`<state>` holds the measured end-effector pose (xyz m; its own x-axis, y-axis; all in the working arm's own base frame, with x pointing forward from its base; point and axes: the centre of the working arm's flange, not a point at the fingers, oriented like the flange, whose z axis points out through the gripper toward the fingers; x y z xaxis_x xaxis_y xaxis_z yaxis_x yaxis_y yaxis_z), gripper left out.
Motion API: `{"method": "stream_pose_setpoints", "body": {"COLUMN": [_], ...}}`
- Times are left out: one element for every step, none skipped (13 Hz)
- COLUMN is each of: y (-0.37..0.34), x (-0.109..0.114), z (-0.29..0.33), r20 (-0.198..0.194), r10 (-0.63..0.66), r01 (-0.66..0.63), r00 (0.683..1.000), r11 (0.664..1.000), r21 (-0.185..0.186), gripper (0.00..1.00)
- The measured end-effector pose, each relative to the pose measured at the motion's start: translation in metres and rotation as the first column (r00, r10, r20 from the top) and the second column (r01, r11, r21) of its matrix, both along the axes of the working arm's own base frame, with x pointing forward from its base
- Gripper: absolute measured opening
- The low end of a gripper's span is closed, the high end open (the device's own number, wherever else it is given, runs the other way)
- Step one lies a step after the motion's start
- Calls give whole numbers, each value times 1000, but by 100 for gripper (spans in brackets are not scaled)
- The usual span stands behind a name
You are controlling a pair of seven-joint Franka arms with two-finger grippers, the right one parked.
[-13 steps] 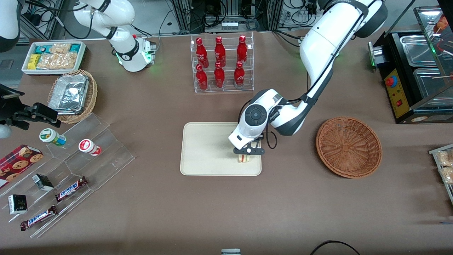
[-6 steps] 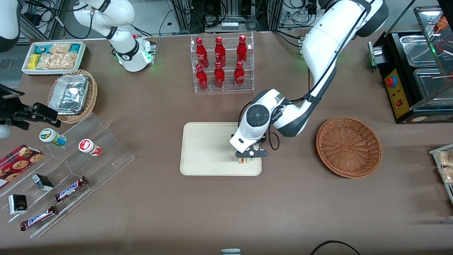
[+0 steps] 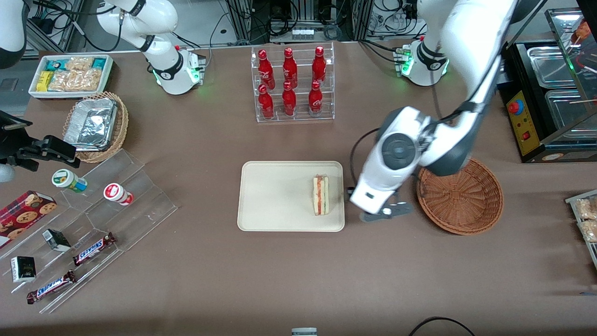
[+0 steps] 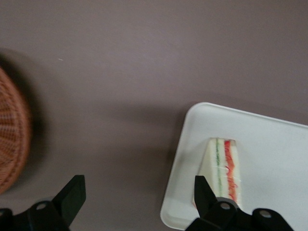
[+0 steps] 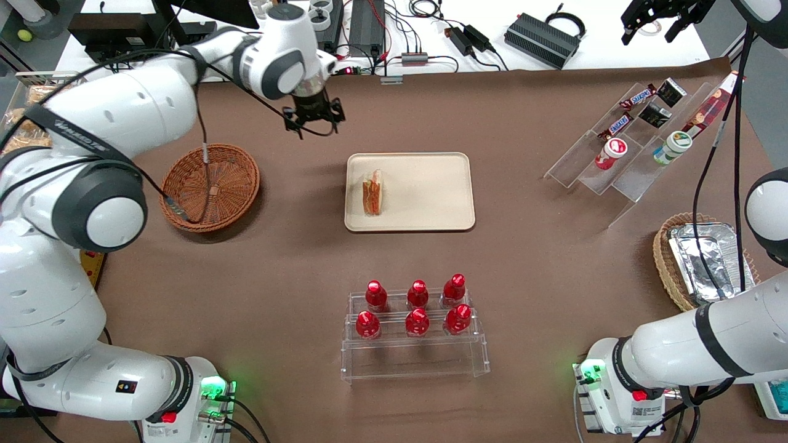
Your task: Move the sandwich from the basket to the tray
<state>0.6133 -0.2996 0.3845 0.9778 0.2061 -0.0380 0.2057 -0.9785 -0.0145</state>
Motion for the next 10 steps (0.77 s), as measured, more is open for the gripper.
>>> {"method": "stream_pose_setpoints", "body": {"y": [24, 51, 79, 103, 122, 138, 151, 166, 182, 196], "x": [3, 5, 8, 9, 9, 9, 8, 7, 5, 1], "z": [13, 24, 34, 42, 48, 55, 62, 71, 81, 93], "r20": [-13, -29, -40, -52, -60, -64, -69, -74, -82, -87], "r10": [-16, -37, -50, -52, -44, -33, -23, -29, -45, -59], "r01": [16, 38, 51, 54, 47, 36, 28, 34, 51, 65], "r00": [1000, 999, 998, 997, 997, 997, 997, 997, 996, 994], "r11": [1000, 999, 998, 998, 998, 998, 998, 997, 996, 995], "r21": [15, 29, 38, 45, 51, 56, 62, 67, 71, 73], "gripper": [100, 100, 100, 100, 100, 100, 100, 100, 100, 100]}}
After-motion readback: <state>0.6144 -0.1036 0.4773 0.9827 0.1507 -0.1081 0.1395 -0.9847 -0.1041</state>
